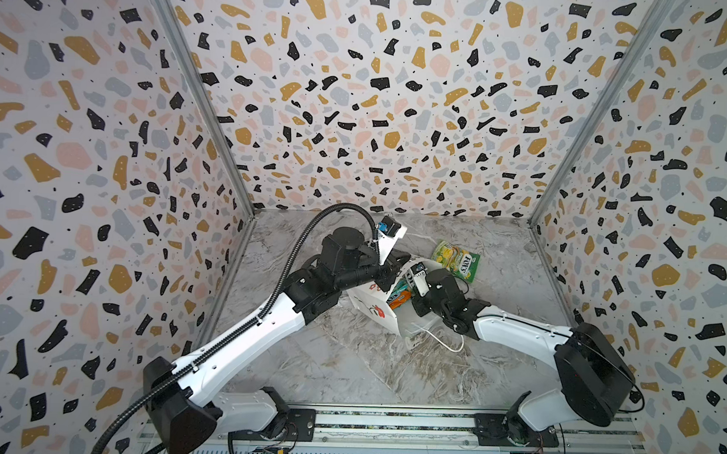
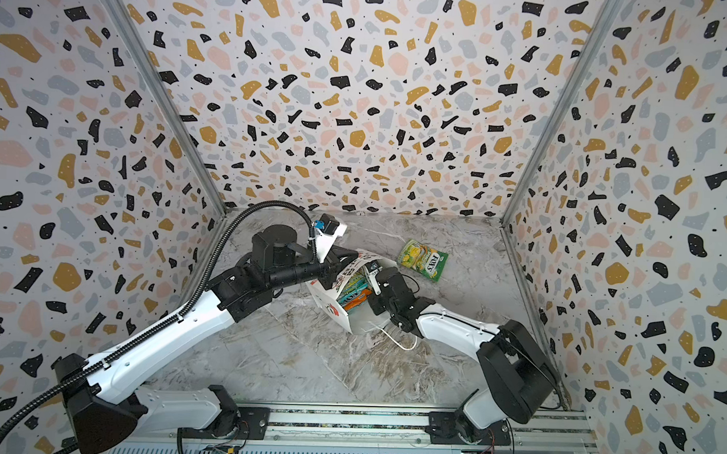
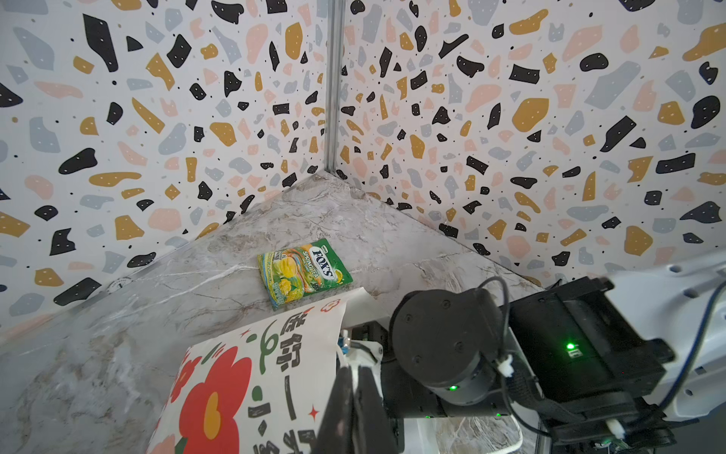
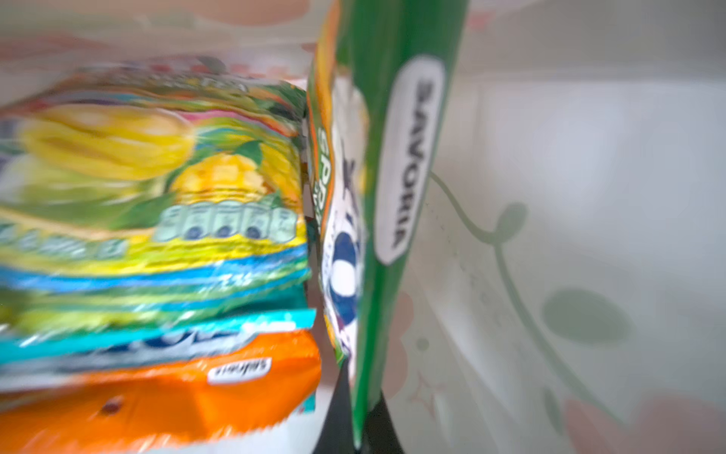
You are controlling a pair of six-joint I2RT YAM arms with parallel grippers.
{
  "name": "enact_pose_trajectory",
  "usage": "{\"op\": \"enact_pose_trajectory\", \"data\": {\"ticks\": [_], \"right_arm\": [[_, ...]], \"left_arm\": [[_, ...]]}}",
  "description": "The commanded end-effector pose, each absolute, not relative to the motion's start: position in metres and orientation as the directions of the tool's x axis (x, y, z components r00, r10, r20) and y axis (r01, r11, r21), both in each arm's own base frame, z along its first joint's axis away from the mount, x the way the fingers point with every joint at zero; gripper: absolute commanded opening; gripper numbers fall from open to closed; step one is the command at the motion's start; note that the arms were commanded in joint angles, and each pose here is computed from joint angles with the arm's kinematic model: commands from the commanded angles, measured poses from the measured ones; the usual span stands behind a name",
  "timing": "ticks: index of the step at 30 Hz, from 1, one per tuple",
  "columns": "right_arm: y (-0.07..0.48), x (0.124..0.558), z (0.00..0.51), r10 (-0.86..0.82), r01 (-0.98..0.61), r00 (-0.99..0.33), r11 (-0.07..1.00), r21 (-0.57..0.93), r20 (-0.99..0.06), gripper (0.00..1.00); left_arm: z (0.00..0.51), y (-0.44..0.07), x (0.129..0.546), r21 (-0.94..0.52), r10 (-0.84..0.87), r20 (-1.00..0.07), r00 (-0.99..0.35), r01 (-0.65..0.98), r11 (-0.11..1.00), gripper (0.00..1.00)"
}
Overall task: Take the snacks out of the paper bag
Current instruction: 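Close the right gripper on the green FOX'S packet standing upright inside, then lift the green packet out of the bag with the right gripper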
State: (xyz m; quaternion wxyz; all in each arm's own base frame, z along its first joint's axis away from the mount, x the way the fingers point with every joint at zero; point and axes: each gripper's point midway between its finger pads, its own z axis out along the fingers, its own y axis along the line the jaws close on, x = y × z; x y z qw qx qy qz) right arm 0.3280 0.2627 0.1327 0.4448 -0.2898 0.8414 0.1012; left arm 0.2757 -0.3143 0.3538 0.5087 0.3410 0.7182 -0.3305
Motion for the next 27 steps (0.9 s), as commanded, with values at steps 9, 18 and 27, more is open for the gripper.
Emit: {"op": "enact_pose_trajectory", "data": {"ticks": [9, 18, 27], "right_arm": [[0.255, 0.297, 0.193, -0.354, -0.624, -0.343, 0.778, -0.071, -0.87, 0.0], [0.239, 0.268, 0.25, -0.282, -0.647, -0.272, 0.761, -0.041, -0.92, 0.0], [0.217, 0.247, 0.317, -0.192, -0.639, -0.17, 0.768, -0.04, -0.967, 0.0]], "left_arm": [[0.359, -0.316, 0.276, -0.119, 0.142, -0.962, -0.232, 0.83, 0.546, 0.0], [0.357, -0.317, 0.277, -0.12, 0.146, -0.961, -0.235, 0.831, 0.544, 0.0], [0.355, -0.318, 0.277, -0.125, 0.147, -0.96, -0.24, 0.831, 0.542, 0.0]]}}
